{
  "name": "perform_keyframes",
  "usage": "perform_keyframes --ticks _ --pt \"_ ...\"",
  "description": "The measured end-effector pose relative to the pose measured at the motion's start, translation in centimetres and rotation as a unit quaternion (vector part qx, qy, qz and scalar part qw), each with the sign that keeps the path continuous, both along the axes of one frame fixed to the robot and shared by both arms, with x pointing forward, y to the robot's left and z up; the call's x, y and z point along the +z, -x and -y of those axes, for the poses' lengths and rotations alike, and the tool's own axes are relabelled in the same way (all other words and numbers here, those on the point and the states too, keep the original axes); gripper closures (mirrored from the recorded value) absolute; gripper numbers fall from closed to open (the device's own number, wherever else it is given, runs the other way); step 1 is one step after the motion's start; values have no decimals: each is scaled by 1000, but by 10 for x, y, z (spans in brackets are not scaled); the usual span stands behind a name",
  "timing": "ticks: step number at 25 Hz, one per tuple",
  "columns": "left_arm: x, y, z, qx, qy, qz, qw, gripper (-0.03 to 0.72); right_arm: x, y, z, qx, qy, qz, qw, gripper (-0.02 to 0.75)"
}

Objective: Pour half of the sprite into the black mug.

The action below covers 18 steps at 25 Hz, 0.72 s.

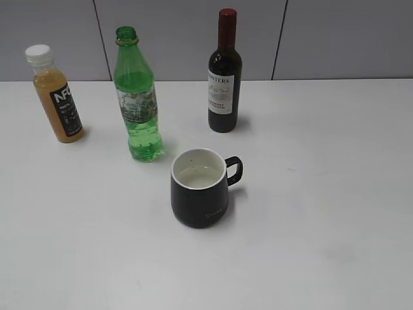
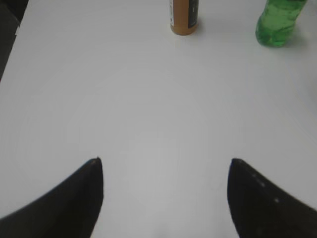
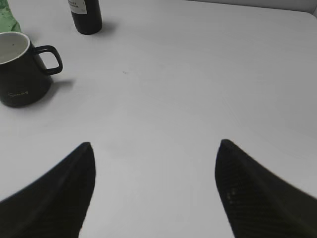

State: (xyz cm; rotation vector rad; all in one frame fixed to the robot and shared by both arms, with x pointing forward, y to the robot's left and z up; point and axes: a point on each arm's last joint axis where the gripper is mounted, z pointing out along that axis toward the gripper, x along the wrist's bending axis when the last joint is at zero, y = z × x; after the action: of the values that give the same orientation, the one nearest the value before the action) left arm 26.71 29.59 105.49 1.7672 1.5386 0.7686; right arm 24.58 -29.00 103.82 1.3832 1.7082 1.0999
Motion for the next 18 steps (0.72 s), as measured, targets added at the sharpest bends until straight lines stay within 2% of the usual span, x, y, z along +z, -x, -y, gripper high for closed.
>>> perform_keyframes --ticks 11,18 --pt "0 28 -3 12 1 84 996 95 0 0 0 0 0 0 1000 169" --pt "0 33 -4 13 1 101 995 95 0 0 0 0 0 0 1000 169"
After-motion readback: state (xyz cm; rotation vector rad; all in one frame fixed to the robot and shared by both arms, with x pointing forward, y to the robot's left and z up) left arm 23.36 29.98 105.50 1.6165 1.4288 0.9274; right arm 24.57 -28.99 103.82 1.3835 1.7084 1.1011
